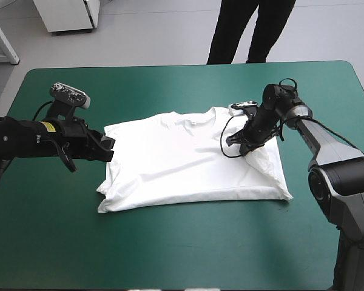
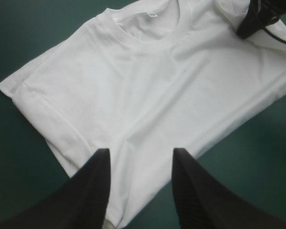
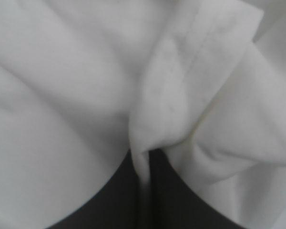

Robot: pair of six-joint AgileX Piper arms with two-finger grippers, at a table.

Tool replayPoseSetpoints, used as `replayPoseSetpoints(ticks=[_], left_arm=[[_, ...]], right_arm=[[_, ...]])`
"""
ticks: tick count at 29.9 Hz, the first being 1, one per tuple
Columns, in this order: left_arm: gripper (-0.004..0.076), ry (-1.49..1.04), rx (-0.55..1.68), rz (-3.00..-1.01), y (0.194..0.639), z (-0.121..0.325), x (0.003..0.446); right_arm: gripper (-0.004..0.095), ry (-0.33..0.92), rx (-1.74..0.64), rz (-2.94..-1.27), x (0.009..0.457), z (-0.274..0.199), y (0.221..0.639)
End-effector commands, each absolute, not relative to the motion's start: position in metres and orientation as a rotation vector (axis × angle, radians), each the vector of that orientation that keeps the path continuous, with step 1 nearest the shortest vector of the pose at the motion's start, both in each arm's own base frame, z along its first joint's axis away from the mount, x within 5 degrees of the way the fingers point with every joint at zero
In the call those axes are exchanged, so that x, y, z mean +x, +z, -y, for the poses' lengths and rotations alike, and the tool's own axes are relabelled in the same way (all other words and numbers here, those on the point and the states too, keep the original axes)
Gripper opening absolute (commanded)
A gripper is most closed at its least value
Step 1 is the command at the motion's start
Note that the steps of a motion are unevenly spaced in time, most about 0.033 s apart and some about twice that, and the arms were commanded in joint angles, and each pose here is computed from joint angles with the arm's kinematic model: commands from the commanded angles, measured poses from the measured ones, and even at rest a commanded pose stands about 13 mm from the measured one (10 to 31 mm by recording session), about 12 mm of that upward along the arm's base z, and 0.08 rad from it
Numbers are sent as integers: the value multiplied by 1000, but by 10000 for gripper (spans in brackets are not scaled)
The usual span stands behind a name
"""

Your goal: Fold the cloth

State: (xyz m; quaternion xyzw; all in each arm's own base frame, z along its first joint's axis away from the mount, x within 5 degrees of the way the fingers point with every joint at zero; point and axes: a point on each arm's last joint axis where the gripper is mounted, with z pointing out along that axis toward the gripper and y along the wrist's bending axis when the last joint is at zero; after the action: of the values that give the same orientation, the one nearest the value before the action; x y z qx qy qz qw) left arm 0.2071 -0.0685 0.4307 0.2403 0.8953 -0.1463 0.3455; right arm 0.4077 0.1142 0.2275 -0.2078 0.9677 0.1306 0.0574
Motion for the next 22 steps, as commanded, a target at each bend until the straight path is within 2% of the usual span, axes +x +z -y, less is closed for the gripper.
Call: replayPoseSetpoints(ticks=[1, 5, 7, 12, 16, 22], left_arm=[[308, -395, 607, -2228, 450, 68, 196], [308, -390, 623, -2247, 450, 67, 190], [308, -388, 628, -2246, 451, 66, 186], [308, -276, 579, -2302, 452, 55, 174], [314, -208, 520, -2350, 450, 48, 171], [399, -174, 515, -2457, 422, 46, 179]], right_arm=[[192, 399, -653, -2810, 399, -113, 281], [434, 386, -631, -2760, 393, -108, 302], [505, 377, -604, -2739, 388, -105, 314], [515, 328, -568, -2646, 368, -94, 355], [515, 215, -532, -2566, 342, -79, 391], [516, 68, -480, -2551, 280, -57, 407]])
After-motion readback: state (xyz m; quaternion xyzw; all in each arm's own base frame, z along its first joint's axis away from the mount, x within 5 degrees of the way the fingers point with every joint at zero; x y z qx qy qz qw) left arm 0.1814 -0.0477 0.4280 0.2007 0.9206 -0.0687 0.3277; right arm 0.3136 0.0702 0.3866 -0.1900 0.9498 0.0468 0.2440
